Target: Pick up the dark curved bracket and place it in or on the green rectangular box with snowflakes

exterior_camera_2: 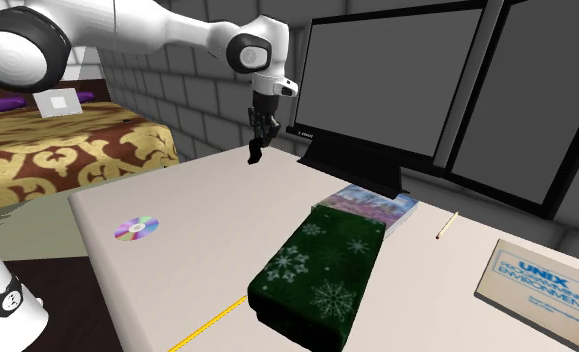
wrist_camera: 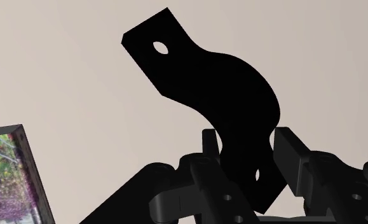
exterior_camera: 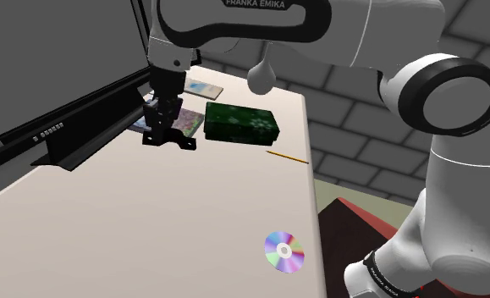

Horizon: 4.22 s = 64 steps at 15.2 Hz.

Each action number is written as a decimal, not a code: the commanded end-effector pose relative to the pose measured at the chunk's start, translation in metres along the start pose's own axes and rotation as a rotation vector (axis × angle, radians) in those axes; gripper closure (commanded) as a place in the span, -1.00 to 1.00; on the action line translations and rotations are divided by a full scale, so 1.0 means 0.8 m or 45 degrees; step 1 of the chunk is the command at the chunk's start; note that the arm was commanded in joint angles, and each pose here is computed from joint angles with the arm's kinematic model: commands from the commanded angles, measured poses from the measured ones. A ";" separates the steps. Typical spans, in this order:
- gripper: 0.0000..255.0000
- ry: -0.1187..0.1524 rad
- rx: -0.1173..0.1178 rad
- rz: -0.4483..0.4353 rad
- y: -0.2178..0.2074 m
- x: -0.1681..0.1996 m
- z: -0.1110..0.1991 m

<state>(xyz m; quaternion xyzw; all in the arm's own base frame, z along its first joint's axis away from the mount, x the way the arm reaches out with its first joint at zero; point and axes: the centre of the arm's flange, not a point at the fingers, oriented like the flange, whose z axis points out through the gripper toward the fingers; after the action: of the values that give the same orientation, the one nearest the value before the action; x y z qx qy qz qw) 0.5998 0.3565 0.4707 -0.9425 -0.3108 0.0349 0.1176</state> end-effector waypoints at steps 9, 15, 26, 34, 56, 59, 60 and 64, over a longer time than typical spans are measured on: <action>1.00 0.000 0.000 0.000 0.120 -0.039 -0.042; 1.00 0.000 0.000 0.000 0.211 -0.068 -0.068; 1.00 0.000 0.000 0.000 0.378 -0.120 -0.115; 1.00 0.000 0.000 0.000 0.471 -0.148 -0.127; -1.00 0.000 0.000 0.000 0.492 -0.150 -0.044; -1.00 0.000 0.000 0.000 0.493 -0.150 -0.043; -1.00 0.000 0.000 0.000 0.492 -0.149 -0.043; -1.00 0.000 0.000 0.000 0.492 -0.149 -0.106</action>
<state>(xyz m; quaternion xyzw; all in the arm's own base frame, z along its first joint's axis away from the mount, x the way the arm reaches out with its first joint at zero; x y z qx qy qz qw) 0.7426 -0.0368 0.4445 -0.9427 -0.3108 0.0330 0.1168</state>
